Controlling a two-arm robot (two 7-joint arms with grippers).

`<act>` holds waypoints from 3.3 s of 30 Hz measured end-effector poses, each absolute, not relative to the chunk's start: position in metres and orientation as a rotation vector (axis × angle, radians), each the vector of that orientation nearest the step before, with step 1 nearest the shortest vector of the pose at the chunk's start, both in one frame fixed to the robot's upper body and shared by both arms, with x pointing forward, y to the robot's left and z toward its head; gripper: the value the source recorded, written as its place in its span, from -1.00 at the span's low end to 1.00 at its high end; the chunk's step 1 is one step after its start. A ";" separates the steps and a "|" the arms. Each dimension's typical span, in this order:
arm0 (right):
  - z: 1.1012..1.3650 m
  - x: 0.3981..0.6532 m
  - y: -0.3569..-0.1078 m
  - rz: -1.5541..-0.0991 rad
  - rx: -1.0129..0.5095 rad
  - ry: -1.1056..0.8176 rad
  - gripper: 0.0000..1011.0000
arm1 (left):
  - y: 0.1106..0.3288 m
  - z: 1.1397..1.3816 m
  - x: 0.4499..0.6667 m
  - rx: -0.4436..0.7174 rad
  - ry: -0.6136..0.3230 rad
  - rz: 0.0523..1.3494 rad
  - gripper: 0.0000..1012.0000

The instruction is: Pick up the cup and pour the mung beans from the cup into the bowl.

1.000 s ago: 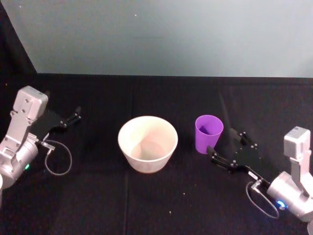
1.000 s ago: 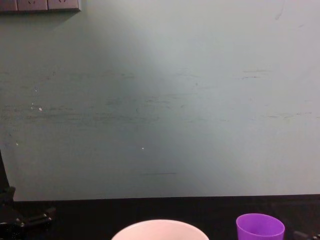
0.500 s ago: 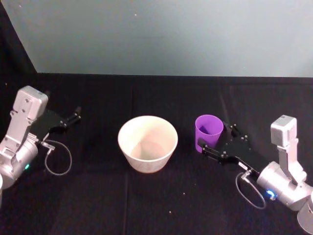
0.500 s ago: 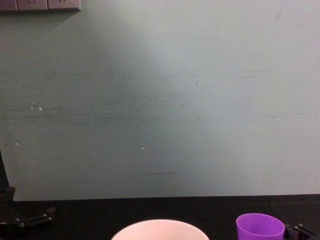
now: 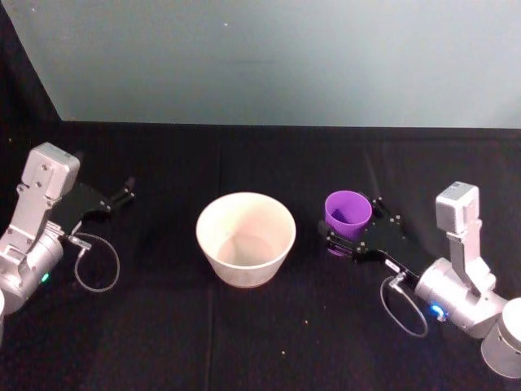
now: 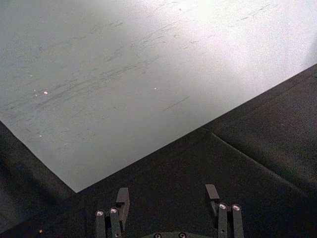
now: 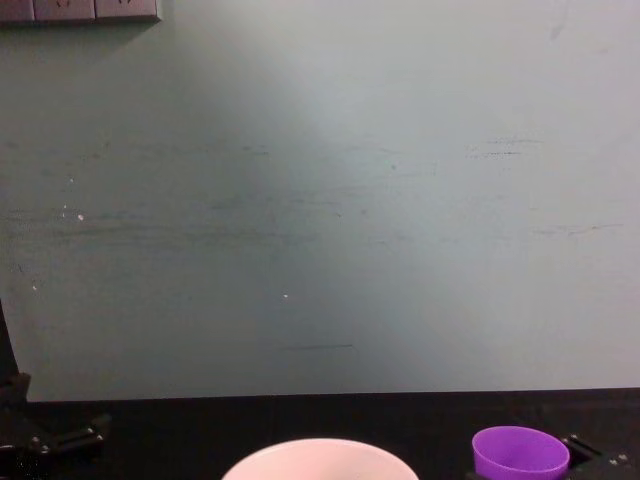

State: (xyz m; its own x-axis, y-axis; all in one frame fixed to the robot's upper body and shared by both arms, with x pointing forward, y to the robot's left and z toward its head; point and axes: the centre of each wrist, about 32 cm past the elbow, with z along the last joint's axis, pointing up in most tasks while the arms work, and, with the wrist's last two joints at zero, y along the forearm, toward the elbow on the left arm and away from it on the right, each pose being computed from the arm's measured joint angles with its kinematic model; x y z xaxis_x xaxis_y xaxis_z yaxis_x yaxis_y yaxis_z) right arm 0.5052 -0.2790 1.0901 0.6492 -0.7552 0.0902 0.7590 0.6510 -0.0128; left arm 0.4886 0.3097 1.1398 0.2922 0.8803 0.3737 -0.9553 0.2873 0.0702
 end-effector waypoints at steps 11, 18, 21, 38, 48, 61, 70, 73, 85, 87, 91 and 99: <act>1.091 0.513 -0.273 -0.875 -0.051 -0.091 0.98 | 0.310 1.140 0.489 0.304 -0.285 1.248 0.98; 1.091 0.513 -0.272 -0.870 -0.056 -0.089 0.98 | 0.310 1.140 0.489 0.304 -0.285 1.248 0.98; 1.091 0.513 -0.272 -0.870 -0.056 -0.089 0.98 | 0.310 1.140 0.489 0.304 -0.285 1.248 0.98; 1.091 0.513 -0.272 -0.870 -0.056 -0.090 0.53 | 0.310 1.140 0.489 0.304 -0.285 1.248 0.98; 1.108 0.505 -0.274 -0.863 -0.042 -0.116 0.48 | 0.310 1.140 0.489 0.304 -0.285 1.248 0.98; 1.181 0.495 -0.279 -0.885 0.000 -0.155 0.48 | 0.310 1.140 0.489 0.304 -0.285 1.248 0.98; 1.241 0.498 -0.283 -0.913 0.058 -0.211 0.48 | 0.310 1.140 0.489 0.304 -0.285 1.248 0.98; 1.256 0.499 -0.284 -0.917 0.076 -0.231 0.48 | 0.310 1.140 0.489 0.304 -0.285 1.248 0.98; 1.277 0.499 -0.285 -0.924 0.082 -0.269 0.48 | 0.310 1.140 0.489 0.304 -0.285 1.248 0.98; 1.276 0.499 -0.285 -0.924 0.081 -0.268 0.48 | 0.310 1.140 0.489 0.304 -0.285 1.248 0.98; 1.275 0.499 -0.285 -0.925 0.081 -0.266 0.48 | 0.310 1.140 0.489 0.304 -0.285 1.248 0.98; 1.274 0.499 -0.285 -0.924 0.081 -0.264 0.48 | 0.310 1.140 0.489 0.304 -0.285 1.248 0.98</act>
State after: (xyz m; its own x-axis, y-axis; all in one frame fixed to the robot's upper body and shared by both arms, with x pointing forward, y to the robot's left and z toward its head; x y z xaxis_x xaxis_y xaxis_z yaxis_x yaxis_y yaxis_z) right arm 0.4988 -0.2850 1.2743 0.5727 -0.7972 0.1909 0.7775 0.6020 0.1816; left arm 0.4886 0.3097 1.1398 0.2923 0.8803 0.3737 -0.9552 0.2874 0.0702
